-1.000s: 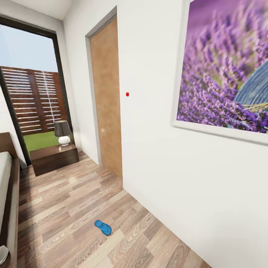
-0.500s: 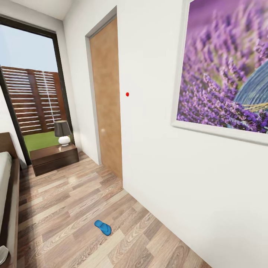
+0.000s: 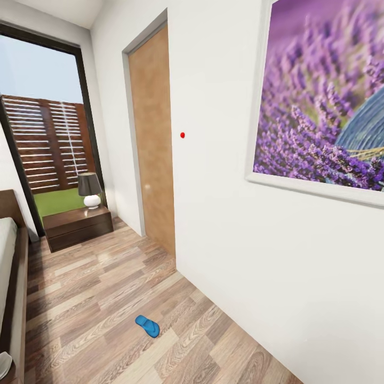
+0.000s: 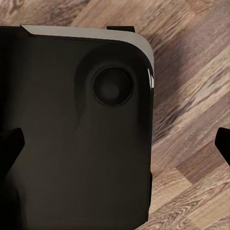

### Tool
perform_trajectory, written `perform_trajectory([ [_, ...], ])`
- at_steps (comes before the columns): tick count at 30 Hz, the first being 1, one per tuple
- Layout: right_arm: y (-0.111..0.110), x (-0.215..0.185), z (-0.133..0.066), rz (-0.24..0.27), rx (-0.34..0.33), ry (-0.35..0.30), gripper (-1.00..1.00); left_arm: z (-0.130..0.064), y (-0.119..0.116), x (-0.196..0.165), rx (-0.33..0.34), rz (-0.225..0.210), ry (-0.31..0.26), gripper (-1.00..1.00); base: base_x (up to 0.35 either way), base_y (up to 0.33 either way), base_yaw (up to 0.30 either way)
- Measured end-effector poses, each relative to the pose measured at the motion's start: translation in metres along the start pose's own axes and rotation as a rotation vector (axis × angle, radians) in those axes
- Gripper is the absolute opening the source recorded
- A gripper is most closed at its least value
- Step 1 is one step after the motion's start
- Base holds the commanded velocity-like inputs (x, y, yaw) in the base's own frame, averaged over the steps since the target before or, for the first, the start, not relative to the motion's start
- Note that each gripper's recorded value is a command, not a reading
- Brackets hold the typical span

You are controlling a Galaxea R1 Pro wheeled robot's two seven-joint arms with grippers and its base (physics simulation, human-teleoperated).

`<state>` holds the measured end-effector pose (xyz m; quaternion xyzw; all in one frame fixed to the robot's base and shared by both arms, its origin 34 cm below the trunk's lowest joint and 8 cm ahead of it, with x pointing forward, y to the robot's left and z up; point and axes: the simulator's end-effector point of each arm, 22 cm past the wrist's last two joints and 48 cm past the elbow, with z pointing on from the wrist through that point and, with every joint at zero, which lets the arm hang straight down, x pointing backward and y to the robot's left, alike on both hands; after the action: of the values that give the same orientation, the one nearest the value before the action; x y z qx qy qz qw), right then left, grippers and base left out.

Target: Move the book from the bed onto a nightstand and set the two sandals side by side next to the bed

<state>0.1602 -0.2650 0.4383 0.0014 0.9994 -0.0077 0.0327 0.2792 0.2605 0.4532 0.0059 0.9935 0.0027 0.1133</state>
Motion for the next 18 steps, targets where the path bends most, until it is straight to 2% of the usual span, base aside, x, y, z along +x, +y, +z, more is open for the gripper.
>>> perform_trajectory([
  [9,0.000,0.000,0.000,0.000,0.000,0.000,1.00,0.000,0.000,-0.036,-0.001,-0.001,-0.009,1.00,0.000,0.000,0.000],
  [18,0.000,0.000,0.000,0.000,0.000,0.000,1.00,0.000,0.000,-0.048,-0.002,-0.001,-0.021,1.00,0.000,0.000,0.000],
])
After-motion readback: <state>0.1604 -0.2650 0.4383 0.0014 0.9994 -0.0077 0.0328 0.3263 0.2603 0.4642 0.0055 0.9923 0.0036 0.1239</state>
